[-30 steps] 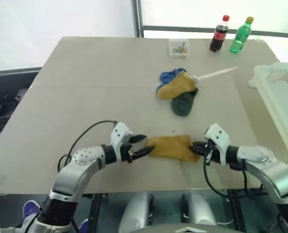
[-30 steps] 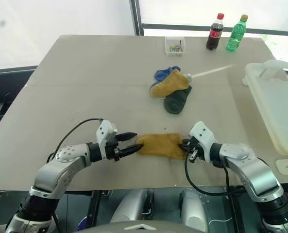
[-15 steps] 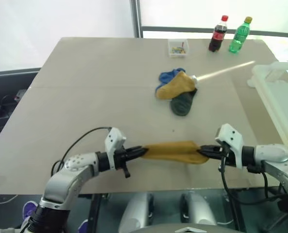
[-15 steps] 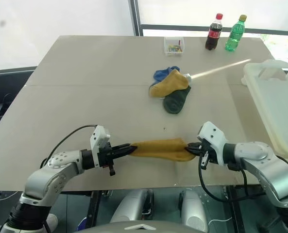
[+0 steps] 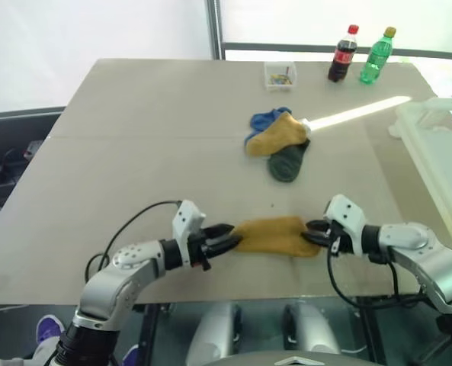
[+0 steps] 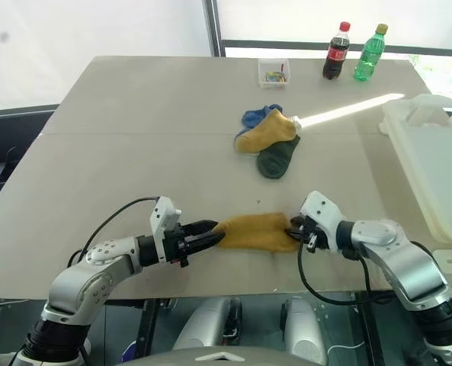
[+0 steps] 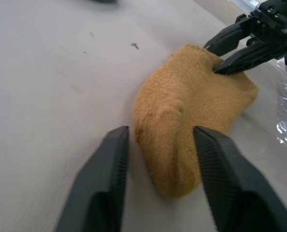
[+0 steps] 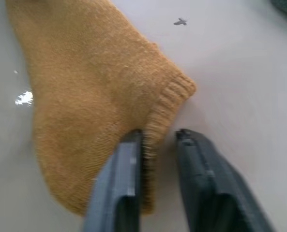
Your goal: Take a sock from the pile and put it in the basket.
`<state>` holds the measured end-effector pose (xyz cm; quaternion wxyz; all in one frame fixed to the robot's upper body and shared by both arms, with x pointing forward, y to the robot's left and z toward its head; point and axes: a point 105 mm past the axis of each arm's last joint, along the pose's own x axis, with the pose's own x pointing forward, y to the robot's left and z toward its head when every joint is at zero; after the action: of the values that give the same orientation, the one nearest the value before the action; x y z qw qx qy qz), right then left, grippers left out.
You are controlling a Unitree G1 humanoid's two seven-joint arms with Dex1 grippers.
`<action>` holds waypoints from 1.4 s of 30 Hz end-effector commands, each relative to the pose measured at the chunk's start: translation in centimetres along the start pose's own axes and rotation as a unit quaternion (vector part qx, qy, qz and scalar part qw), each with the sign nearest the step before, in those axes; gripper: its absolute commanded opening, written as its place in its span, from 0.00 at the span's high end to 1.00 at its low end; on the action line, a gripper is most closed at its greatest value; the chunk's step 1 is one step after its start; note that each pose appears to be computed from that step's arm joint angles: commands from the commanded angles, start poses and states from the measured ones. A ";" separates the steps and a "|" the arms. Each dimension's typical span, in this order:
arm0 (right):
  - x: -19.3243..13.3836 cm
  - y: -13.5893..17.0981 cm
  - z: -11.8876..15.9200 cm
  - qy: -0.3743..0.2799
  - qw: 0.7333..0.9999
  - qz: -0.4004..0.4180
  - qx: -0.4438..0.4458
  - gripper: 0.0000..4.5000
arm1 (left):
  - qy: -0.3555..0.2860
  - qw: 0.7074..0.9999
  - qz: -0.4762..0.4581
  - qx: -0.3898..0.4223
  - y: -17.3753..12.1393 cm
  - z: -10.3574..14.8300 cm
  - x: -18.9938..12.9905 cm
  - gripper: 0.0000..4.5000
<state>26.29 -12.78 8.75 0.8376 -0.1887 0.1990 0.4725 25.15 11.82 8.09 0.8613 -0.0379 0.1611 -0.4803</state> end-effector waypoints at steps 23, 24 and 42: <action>10.7 -10.7 14.3 -0.162 0.955 -0.197 -0.154 0.54 | -0.134 0.973 0.143 0.119 2.0 5.5 -4.1 0.11; 11.0 -10.5 14.4 -0.166 0.955 -0.191 -0.156 0.54 | -0.134 0.973 0.145 0.119 1.9 5.5 -4.2 0.11; 13.9 -9.6 14.8 -0.180 0.964 -0.166 -0.101 0.98 | -0.148 0.968 0.174 0.107 1.6 6.6 -5.0 0.11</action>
<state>43.31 -0.37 13.39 0.9027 -0.2164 -0.0038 0.3720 26.51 16.58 13.54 0.9472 0.0016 0.0105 -0.3204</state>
